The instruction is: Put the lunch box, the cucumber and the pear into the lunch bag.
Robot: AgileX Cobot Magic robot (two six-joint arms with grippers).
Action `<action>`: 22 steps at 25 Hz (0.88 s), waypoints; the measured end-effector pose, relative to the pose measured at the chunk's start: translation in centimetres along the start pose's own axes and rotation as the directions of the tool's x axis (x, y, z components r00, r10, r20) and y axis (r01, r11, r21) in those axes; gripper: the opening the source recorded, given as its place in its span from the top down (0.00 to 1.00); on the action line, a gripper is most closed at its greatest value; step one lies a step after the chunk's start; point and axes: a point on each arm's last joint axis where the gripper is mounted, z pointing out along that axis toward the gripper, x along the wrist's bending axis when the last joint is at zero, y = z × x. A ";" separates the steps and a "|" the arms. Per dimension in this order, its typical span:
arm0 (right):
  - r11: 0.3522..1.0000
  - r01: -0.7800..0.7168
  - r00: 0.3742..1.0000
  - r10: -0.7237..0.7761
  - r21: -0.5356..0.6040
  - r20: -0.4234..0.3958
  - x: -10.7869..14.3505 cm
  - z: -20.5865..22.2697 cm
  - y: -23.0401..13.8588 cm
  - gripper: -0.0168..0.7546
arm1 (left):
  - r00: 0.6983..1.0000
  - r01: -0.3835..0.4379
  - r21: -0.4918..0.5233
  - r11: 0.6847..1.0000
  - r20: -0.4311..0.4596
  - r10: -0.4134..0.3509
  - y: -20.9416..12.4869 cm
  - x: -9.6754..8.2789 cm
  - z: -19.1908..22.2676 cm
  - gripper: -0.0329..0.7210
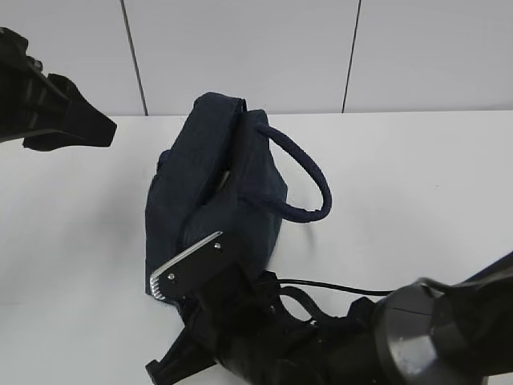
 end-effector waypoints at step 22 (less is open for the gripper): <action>0.984 0.165 0.986 -0.166 -0.063 -0.016 -0.5 -7.6 8.0 0.97 | 1.000 0.013 -0.014 1.000 0.006 -0.013 0.1 -0.1 0.0 0.64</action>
